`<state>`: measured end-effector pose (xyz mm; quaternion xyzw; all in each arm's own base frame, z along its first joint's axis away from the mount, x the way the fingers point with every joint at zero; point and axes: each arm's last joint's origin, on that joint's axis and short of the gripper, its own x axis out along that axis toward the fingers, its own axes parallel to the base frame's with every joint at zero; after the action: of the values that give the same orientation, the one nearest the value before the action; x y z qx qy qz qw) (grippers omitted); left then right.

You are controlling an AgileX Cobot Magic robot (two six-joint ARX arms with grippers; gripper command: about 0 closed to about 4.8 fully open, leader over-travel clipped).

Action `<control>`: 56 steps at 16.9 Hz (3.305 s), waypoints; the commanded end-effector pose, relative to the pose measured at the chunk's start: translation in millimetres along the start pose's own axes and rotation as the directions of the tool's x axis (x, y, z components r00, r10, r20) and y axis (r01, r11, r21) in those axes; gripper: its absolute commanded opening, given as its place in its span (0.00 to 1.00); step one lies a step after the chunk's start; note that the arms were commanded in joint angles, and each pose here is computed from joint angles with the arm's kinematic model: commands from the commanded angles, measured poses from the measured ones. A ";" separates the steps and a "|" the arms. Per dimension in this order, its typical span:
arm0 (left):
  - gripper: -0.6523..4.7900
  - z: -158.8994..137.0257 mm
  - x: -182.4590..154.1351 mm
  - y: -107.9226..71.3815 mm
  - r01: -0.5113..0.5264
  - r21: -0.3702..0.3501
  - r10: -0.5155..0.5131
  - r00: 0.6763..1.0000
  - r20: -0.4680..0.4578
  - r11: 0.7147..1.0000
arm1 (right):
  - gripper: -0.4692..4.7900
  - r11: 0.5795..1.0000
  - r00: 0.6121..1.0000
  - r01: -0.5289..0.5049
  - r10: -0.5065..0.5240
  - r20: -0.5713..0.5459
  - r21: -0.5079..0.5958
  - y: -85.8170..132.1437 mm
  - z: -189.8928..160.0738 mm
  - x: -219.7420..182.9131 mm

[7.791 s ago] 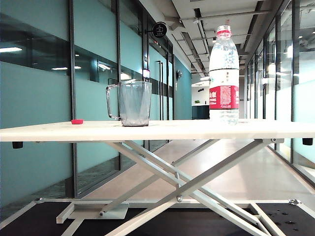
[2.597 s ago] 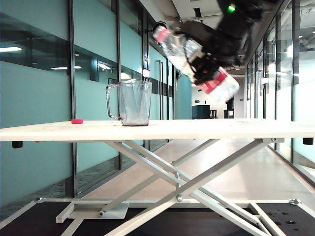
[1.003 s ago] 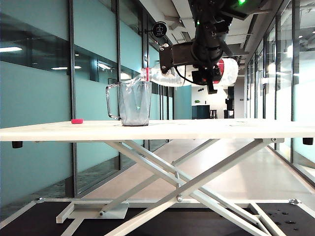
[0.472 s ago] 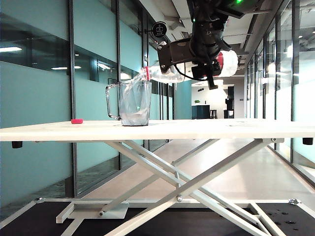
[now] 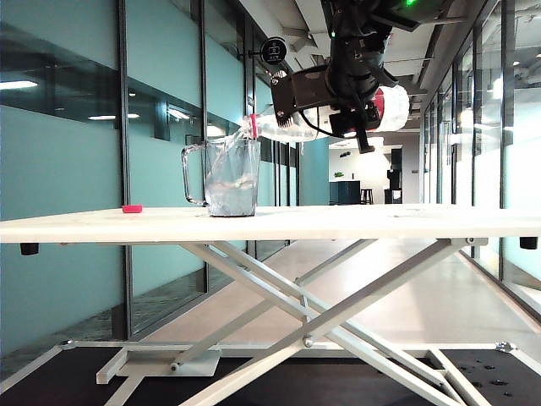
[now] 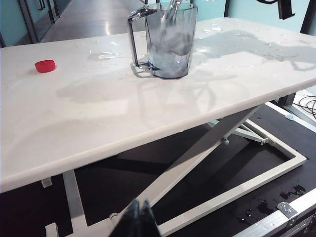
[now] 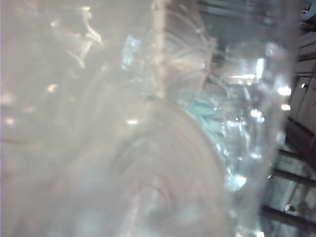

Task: Pick up the mineral water bottle on the table and pour water into the mug until it's half full.

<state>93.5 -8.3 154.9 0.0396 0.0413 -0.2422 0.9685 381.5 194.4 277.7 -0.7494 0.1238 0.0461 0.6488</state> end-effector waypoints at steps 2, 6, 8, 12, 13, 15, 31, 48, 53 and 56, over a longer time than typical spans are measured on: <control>0.11 0.9 -0.1 0.1 0.000 0.006 0.000 1.000 0.004 1.000 | 0.41 0.945 0.996 -0.020 -0.008 0.085 0.326 -7.2 0.6 -3.9; 0.11 -1.7 -0.2 -0.2 0.002 -0.008 -0.002 1.000 -0.019 1.000 | 0.40 0.766 0.966 -0.198 0.044 0.256 0.612 -1.6 4.3 -3.9; 0.11 -1.6 -0.2 -0.2 0.002 -0.007 -0.002 1.000 -0.019 1.000 | 0.41 0.625 0.957 -0.251 0.046 0.286 0.739 -1.5 0.1 -0.6; 0.11 -1.7 -0.2 -0.3 0.003 0.010 -0.003 1.000 -0.019 1.000 | 0.41 0.230 0.886 -0.441 -0.042 0.461 0.868 7.8 -25.1 18.1; 0.11 -1.7 -0.2 -0.3 0.003 0.012 -0.003 1.000 -0.019 1.000 | 0.41 0.186 0.872 -0.462 -0.078 0.482 0.867 12.9 -31.4 21.5; 0.11 -1.6 -0.2 -0.3 0.003 0.014 -0.003 1.000 -0.019 1.000 | 0.41 0.151 0.836 -0.498 -0.178 0.519 0.854 24.8 -44.5 25.4; 0.11 -1.7 -0.2 -0.3 0.004 0.018 -0.003 1.000 -0.019 1.000 | 1.00 0.016 0.705 -0.694 -0.192 0.683 0.720 76.4 -69.6 40.6; 0.11 -1.5 -0.2 -0.3 0.004 0.011 -0.004 1.000 -0.017 1.000 | 0.07 0.058 0.763 -0.638 -0.085 0.641 0.768 97.0 -146.9 -146.6; 0.11 -1.4 -0.2 -0.3 0.003 0.011 -0.003 1.000 -0.017 1.000 | 0.07 0.014 0.817 -0.551 -0.196 0.542 0.834 135.3 -167.1 -203.1; 0.11 -1.4 -0.2 -0.3 0.003 0.012 -0.003 1.000 -0.016 1.000 | 0.07 -0.010 0.817 -0.527 -0.281 0.503 0.850 164.6 -172.0 -220.2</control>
<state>93.2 -8.3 153.7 0.0480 0.0460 -0.2430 0.9677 116.7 33.1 200.0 -0.0037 0.0105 0.2262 0.9740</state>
